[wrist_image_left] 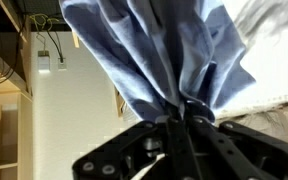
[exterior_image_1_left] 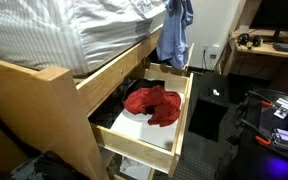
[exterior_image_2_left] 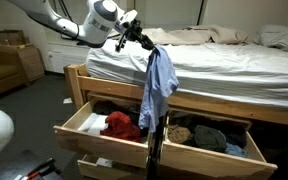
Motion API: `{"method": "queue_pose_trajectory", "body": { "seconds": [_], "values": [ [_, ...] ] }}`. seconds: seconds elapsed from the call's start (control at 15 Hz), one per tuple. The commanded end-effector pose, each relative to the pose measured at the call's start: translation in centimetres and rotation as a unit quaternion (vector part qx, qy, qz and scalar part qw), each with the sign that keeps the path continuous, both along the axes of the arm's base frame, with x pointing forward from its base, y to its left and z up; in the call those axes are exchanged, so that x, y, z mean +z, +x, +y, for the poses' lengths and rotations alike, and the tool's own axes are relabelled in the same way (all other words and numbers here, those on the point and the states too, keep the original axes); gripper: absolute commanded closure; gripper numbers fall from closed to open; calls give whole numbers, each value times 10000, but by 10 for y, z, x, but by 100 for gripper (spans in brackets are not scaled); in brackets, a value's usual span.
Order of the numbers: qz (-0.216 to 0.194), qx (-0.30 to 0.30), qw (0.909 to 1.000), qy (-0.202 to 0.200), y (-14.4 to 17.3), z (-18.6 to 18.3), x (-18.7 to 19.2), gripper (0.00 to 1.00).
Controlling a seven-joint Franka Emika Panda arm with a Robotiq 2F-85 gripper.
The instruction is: Take the blue shirt out of the top left drawer and put it on the bed
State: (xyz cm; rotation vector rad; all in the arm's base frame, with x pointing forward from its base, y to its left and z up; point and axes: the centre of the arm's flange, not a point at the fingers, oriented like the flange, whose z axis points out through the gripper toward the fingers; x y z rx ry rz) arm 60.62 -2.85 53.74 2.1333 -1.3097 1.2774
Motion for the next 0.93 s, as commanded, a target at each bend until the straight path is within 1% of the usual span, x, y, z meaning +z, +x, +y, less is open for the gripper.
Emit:
{"method": "queue_pose_trajectory", "body": {
  "seconds": [0.0,0.07,0.2,0.4,0.6,0.87],
  "values": [
    [-670,-318,9964,-404,-22,28,51,99],
    [-841,-263,9952,-436,-26,37,65,99],
    [-1217,-141,9905,-623,-29,53,81,99],
    [-1583,49,9836,-860,-32,74,99,99],
    [-1963,405,9729,-1156,-47,99,123,99],
    [-2263,847,9566,-1630,-70,135,153,99]
  ]
}}
